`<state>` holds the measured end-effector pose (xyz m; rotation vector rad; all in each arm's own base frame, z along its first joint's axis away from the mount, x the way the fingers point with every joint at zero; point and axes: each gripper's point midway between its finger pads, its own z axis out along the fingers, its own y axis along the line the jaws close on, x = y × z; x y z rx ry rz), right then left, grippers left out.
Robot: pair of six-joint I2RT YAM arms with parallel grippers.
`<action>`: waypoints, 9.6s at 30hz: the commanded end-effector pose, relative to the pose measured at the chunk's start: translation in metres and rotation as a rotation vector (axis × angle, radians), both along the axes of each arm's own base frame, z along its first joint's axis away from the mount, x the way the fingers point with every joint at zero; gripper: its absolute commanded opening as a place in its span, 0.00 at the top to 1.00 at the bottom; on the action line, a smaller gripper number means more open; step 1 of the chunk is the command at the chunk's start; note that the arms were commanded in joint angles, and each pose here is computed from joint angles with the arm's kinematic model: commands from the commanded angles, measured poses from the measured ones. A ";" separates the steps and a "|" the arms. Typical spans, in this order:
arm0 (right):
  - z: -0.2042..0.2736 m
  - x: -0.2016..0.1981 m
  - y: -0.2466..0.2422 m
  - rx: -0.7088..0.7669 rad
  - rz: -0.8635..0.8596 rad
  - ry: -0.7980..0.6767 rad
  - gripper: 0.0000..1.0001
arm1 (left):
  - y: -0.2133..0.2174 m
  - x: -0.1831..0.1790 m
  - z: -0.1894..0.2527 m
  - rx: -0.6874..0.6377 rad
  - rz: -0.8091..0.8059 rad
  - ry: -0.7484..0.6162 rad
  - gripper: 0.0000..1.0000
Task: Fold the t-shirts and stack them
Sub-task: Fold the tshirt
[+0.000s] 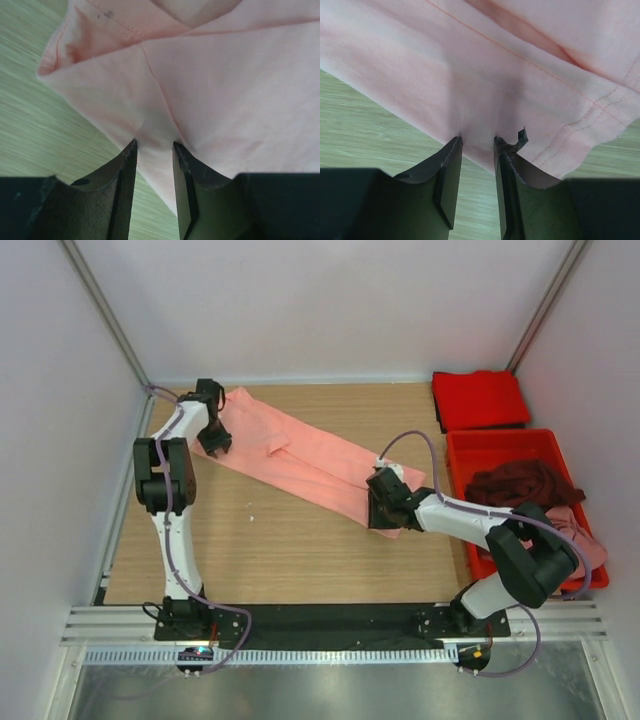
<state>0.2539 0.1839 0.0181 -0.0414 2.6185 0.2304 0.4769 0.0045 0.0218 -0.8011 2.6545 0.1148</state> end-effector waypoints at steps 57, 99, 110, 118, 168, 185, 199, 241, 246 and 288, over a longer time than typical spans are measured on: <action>0.025 0.104 -0.097 0.108 -0.072 0.218 0.48 | -0.337 -0.245 0.015 -0.608 -0.250 -0.128 0.49; 0.090 0.067 -0.114 0.210 -0.342 0.042 0.59 | -0.338 -0.287 -0.017 -0.340 -0.170 -0.031 0.67; 0.149 0.055 -0.106 0.266 -0.252 -0.087 0.59 | -0.339 -0.297 -0.053 -0.235 -0.087 0.063 0.79; 0.157 0.047 -0.103 0.290 -0.237 -0.114 0.59 | -0.325 -0.315 -0.054 -0.165 -0.109 0.121 1.00; -0.001 -0.085 -0.006 0.158 0.103 0.333 0.64 | -0.220 -0.388 -0.019 -0.584 -0.108 -0.083 0.44; 0.004 -0.086 -0.015 0.167 0.042 0.271 0.99 | -0.167 -0.425 -0.046 -0.425 0.037 0.097 0.87; 0.011 -0.096 -0.006 0.233 0.046 0.252 0.99 | -0.194 -0.395 0.011 -0.659 -0.055 -0.126 0.53; 0.027 -0.097 -0.001 0.288 0.071 0.216 0.99 | -0.162 -0.359 0.025 -0.536 0.126 -0.254 0.55; 0.025 -0.097 -0.001 0.283 0.073 0.218 0.99 | -0.154 -0.337 0.031 -0.505 0.097 -0.263 0.53; 0.025 -0.097 -0.008 0.256 0.054 0.202 0.99 | -0.148 -0.310 -0.021 -0.251 0.043 0.049 1.00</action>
